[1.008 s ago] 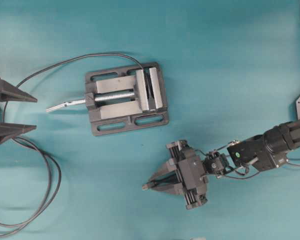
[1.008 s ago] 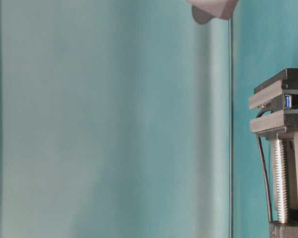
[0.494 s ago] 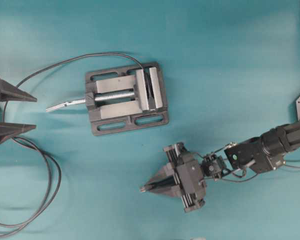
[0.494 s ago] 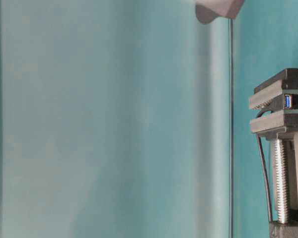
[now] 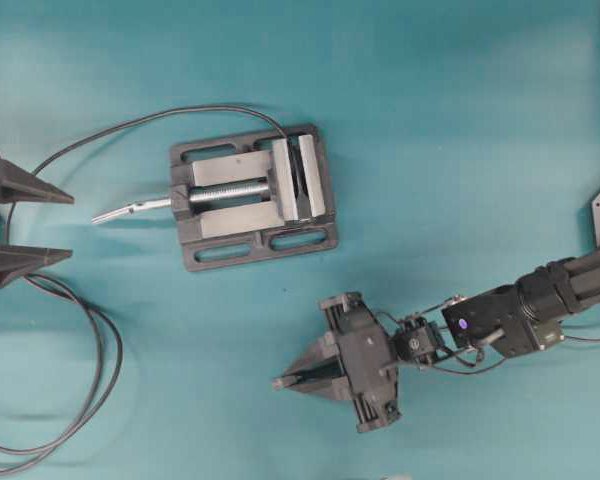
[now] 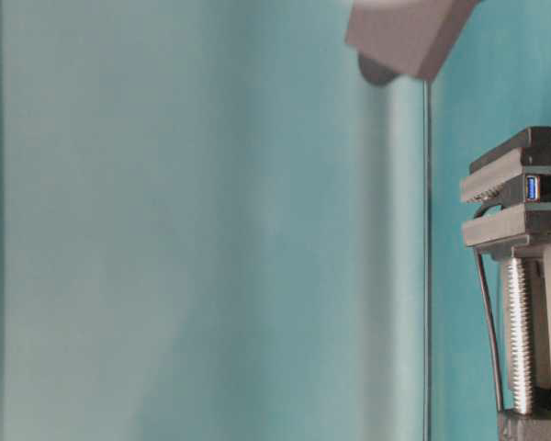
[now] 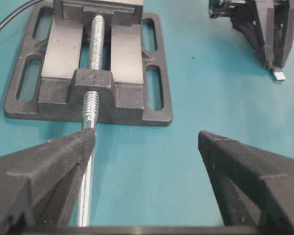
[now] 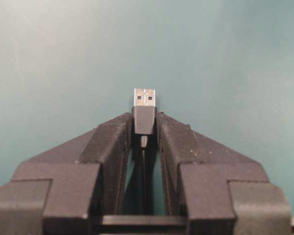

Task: Insert the USB cable into the fixed female connector.
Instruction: 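Rotate the right gripper holding the USB plug toward the vise, then carry the USB plug with the right gripper to the connector in the vise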

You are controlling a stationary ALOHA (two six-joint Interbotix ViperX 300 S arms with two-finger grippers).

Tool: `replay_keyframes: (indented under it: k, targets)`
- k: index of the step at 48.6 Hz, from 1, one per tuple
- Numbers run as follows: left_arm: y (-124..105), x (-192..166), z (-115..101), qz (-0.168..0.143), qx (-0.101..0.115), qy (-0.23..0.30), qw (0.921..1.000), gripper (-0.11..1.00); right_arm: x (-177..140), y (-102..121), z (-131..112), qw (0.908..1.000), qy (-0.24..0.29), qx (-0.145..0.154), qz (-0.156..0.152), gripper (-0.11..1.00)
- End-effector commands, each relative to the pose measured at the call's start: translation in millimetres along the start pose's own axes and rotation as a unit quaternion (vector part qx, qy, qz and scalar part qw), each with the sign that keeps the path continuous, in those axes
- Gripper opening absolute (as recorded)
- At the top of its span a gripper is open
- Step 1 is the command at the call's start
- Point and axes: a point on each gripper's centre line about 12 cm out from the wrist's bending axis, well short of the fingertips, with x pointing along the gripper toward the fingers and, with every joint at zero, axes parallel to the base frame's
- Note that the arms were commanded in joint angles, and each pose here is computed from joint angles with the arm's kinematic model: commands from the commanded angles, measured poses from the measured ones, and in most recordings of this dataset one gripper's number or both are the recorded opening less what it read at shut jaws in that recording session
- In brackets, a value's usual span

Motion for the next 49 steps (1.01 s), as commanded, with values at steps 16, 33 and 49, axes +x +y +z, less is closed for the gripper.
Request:
replay_keyframes:
  k: [16,33,49]
  targets:
    - [0,1,5,0.0,-0.004,-0.008,1.0,0.99,-4,-27,6,0.9912,-0.045,0.062,-0.108,0.21]
    - [0,1,5,0.0,-0.004,-0.008,1.0,0.99,-14,-44,0,0.9504,-0.049,0.112,-0.286,0.21]
    - [0,1,5,0.0,-0.004,-0.008,1.0,0.99,-12,-36,3,0.8818,-0.065,0.158,-0.439,0.21]
